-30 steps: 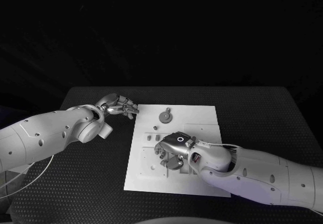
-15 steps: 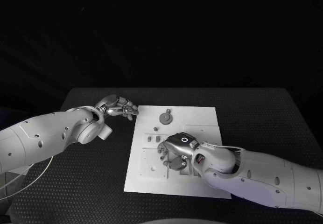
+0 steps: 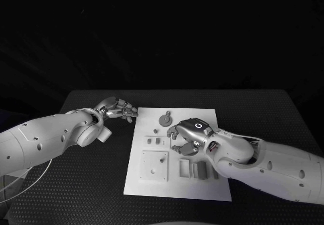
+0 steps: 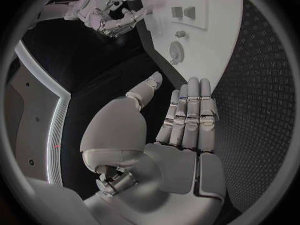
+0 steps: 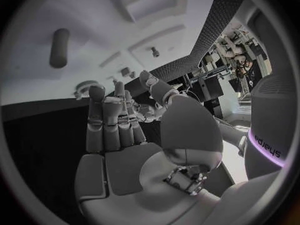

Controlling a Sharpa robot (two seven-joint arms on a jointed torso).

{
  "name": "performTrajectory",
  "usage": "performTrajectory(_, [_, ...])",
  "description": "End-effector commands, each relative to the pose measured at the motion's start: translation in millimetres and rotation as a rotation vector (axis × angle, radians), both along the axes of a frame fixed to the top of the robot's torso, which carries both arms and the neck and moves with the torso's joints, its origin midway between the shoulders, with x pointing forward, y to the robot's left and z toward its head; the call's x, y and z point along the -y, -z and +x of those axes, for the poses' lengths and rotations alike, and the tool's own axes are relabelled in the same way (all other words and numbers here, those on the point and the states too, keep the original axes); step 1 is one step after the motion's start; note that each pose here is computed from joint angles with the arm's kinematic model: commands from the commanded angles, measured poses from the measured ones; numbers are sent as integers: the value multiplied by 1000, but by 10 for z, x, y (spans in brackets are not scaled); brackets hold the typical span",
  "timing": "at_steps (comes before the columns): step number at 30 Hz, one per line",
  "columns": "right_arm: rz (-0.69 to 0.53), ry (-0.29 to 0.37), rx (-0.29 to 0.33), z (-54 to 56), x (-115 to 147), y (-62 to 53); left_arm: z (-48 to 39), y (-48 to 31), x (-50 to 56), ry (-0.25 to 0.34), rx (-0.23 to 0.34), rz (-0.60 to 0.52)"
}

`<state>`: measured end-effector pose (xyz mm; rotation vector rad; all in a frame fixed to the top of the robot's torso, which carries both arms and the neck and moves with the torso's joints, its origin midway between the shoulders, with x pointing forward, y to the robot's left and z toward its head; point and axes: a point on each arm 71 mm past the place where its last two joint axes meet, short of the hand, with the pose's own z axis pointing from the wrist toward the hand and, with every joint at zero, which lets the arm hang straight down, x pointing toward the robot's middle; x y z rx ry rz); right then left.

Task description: Assemble the parts on the task board

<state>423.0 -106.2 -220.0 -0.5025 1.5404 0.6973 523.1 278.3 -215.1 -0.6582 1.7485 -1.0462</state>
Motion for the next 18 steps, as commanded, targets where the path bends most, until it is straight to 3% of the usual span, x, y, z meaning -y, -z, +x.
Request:
performTrajectory(1, [16,10,31,67,105,-120,-2,-14,14,16,12,-1])
performTrajectory(3, [2,34,10,121,214,-159,-1,-17,8,14,18,1])
performTrajectory(5, [-14,79,-75,169,352,-165,1,-20,14,15,21,0])
performTrajectory(7, [-36,97,-108,190,439,-177,3,-20,14,15,22,-1])
performTrajectory(11, [-69,123,-143,183,606,-198,5,-21,5,12,23,1])
performTrajectory(18, [-176,110,-222,121,702,-171,13,-18,-23,3,23,5])
